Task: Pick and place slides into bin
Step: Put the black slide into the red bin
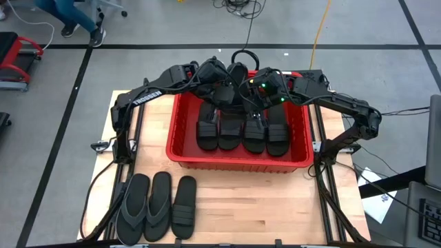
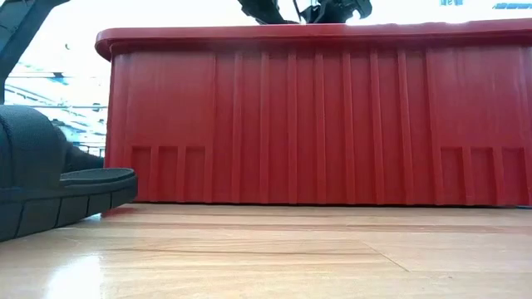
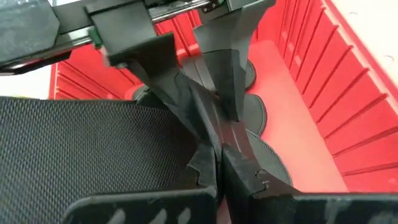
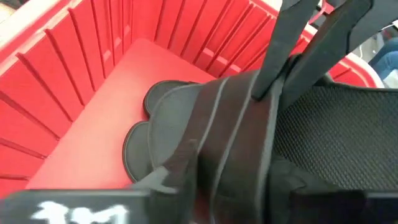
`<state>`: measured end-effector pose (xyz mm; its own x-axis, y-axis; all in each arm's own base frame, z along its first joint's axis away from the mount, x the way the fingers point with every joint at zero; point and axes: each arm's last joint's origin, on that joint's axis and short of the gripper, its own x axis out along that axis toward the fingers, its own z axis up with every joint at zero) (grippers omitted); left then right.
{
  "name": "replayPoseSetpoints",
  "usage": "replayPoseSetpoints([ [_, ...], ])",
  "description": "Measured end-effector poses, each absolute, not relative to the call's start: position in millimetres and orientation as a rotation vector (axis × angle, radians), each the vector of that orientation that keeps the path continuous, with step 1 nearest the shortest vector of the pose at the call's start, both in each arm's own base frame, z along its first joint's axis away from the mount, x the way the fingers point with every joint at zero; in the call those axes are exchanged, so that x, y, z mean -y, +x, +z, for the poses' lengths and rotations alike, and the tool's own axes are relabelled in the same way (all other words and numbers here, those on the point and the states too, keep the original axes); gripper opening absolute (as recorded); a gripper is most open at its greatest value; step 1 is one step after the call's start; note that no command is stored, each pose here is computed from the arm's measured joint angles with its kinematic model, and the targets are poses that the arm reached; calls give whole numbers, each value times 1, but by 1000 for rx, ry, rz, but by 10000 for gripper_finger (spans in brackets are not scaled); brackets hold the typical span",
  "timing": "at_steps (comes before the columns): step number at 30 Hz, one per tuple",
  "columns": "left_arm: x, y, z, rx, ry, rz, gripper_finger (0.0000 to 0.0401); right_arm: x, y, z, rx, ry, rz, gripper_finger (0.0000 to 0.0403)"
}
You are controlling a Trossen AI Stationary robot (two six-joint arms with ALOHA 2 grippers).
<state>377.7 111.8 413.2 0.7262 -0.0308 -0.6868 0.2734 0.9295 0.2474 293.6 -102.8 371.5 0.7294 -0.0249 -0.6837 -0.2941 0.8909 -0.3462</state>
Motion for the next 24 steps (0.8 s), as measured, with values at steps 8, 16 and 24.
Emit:
replayPoseSetpoints([
  [8, -111, 379, 414, -724, 328, -170, 0, 101, 289, 368, -797, -450, 183, 11],
  [16, -110, 377, 422, -690, 308, -142, 52, 96, 265, 376, -837, -334, 221, 4],
  [24, -111, 373, 425, -720, 305, -23, 149, 103, 242, 385, -894, -290, 224, 2],
])
